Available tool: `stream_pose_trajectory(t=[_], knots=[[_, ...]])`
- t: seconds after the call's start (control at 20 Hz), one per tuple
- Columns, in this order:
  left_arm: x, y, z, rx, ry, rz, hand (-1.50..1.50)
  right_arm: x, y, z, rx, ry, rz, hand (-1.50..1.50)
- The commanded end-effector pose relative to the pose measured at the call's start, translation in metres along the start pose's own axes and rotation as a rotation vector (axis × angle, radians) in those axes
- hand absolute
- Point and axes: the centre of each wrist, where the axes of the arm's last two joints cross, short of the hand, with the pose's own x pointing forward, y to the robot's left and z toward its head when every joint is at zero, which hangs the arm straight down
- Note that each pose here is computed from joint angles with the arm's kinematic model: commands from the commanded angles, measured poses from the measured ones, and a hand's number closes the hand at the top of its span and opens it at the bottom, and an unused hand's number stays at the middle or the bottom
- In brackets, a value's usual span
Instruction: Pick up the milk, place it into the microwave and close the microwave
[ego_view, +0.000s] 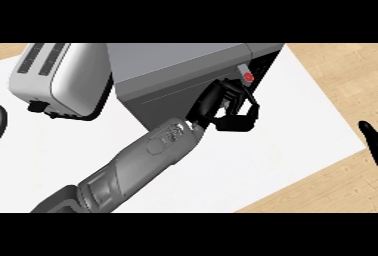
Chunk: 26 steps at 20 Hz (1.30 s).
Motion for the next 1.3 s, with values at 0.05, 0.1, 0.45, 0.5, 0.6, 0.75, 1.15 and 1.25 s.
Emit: stream_pose_trajectory(t=[0.05,0.1,0.45,0.5,0.6,0.75,1.15,1.25], knots=[[0.025,-0.011,-0.019,-0.018,-0.065,0.010,1.50,0.007,-0.002,-0.009,0.033,-0.009,-0.006,-1.50],[0.025,-0.011,-0.019,-0.002,-0.068,0.000,1.50,0.007,-0.005,-0.006,0.027,0.014,0.000,-1.50],[0.020,-0.013,-0.015,0.033,-0.065,0.010,1.50,0.017,-0.012,-0.016,0.047,-0.010,0.016,-1.50],[0.022,-0.013,-0.017,0.039,-0.078,0.005,1.50,0.018,-0.015,-0.014,0.037,0.012,0.040,-1.50],[0.023,-0.014,-0.016,0.046,-0.062,0.006,1.50,0.021,-0.017,-0.017,0.043,0.010,0.042,-1.50],[0.019,-0.014,-0.014,0.060,-0.076,-0.001,1.50,0.025,-0.021,-0.020,0.046,0.003,0.053,-1.50],[0.022,-0.017,-0.014,0.096,-0.084,0.004,1.50,0.032,-0.031,-0.027,0.060,0.008,0.073,-1.50],[0.022,-0.017,-0.014,0.097,-0.088,0.006,1.50,0.034,-0.031,-0.029,0.063,0.002,0.068,-1.50]])
